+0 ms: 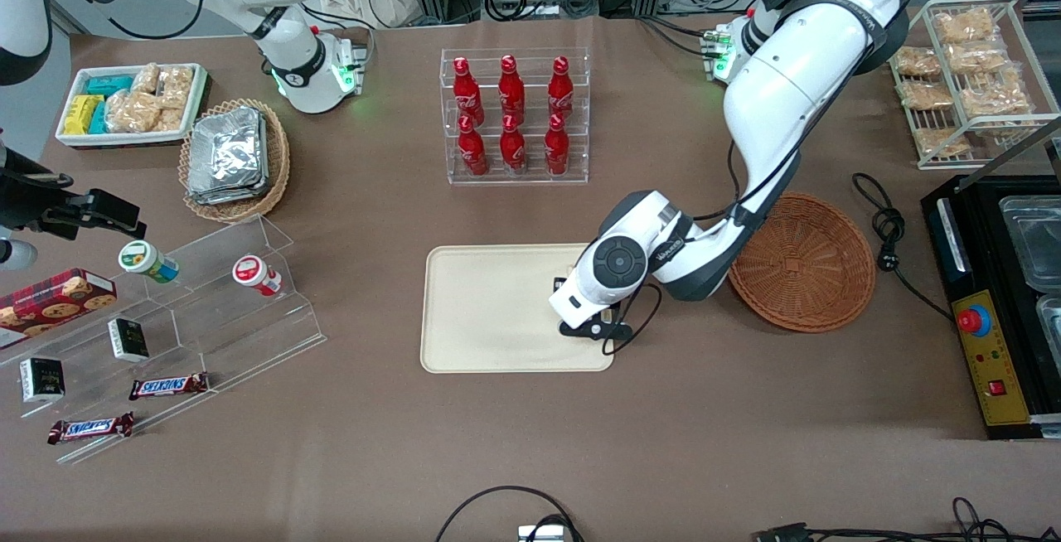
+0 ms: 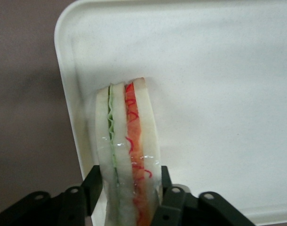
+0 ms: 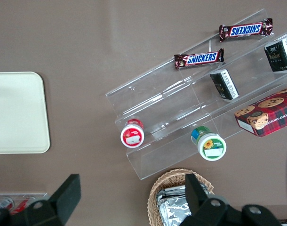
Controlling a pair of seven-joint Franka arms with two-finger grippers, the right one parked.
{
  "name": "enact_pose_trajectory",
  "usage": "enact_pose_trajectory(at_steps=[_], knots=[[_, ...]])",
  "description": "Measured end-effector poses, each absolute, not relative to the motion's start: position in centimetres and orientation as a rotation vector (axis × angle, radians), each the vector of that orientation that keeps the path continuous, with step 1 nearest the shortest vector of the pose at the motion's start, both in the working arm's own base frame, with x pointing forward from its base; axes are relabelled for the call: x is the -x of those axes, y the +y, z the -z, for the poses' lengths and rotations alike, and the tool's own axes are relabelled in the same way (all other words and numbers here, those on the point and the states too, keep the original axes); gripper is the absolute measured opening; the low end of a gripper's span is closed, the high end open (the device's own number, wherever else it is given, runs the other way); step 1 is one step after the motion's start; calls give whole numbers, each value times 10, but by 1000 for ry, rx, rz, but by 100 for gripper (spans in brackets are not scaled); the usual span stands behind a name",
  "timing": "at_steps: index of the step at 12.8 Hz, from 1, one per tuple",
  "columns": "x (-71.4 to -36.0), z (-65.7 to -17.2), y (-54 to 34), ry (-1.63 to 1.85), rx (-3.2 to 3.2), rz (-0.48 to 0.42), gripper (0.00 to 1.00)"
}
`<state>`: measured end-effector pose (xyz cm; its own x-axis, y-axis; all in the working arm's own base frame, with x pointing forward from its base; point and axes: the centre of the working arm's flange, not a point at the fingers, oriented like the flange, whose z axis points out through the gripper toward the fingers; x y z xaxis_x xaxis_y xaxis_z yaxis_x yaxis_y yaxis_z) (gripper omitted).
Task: Place sandwich from basket to tray
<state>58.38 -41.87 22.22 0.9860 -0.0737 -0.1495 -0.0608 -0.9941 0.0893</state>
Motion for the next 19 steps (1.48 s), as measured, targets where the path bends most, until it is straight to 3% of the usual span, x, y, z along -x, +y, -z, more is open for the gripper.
enact_pose_trajectory(at_steps=[4,6,8,12,15,19], knots=[[-589,-266,-404,-100,-3130,286,100],[-594,-308,-375,-56,-3209,307,100],[-600,-350,-334,27,-3228,249,100],[-550,-379,-274,71,-3220,130,100],[-521,-394,-249,42,-3230,142,100],[-536,-451,-182,-31,-3219,158,100]])
